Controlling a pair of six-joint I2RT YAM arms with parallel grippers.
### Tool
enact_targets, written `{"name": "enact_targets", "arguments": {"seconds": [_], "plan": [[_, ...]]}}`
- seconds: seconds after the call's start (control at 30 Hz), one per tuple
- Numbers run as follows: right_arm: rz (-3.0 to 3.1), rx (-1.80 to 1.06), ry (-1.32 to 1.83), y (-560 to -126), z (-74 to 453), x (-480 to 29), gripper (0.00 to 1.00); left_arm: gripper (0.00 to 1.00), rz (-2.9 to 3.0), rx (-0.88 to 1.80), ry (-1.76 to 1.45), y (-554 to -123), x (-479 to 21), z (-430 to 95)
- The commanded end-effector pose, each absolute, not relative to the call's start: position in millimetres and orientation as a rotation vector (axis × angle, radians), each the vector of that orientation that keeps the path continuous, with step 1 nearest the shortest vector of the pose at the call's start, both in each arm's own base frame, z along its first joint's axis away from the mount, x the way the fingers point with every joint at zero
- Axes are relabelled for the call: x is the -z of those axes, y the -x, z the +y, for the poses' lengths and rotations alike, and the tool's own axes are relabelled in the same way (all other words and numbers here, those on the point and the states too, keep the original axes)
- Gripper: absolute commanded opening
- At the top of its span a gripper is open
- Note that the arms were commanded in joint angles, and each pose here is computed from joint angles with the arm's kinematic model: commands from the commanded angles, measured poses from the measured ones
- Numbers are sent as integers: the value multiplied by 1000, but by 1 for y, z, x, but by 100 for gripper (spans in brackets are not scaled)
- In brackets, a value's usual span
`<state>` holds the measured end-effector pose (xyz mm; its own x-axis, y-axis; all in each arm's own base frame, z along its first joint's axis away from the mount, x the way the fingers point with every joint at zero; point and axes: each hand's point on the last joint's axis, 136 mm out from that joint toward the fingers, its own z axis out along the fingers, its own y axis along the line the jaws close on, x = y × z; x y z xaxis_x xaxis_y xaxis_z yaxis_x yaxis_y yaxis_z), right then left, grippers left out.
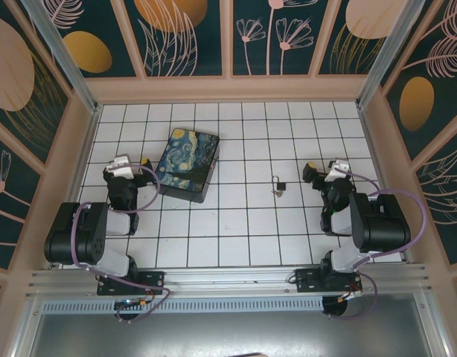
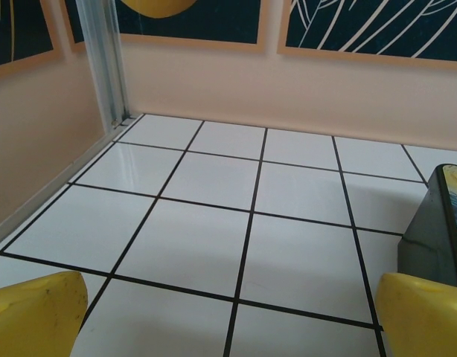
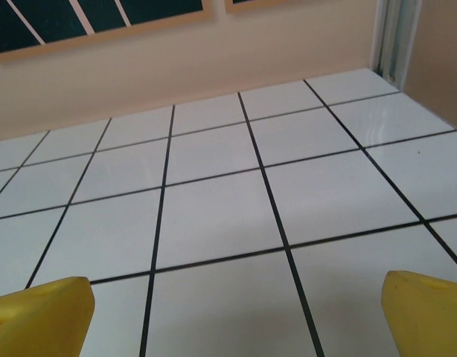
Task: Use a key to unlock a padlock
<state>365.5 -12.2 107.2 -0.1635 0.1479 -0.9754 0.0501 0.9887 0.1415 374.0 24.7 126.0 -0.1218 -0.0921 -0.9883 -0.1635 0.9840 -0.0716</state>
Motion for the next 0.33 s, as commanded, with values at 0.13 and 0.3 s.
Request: {"name": "enact_targets", "arguments": {"seconds": [0.13,0.3], "plan": [[1658,-71,-150,-372,-17,-128,99,99,1666,-50,150,-379,-135,18],[1655,-71,-152,-372,-17,-128,99,99,1661,-48,149,-377,-135,18]]}}
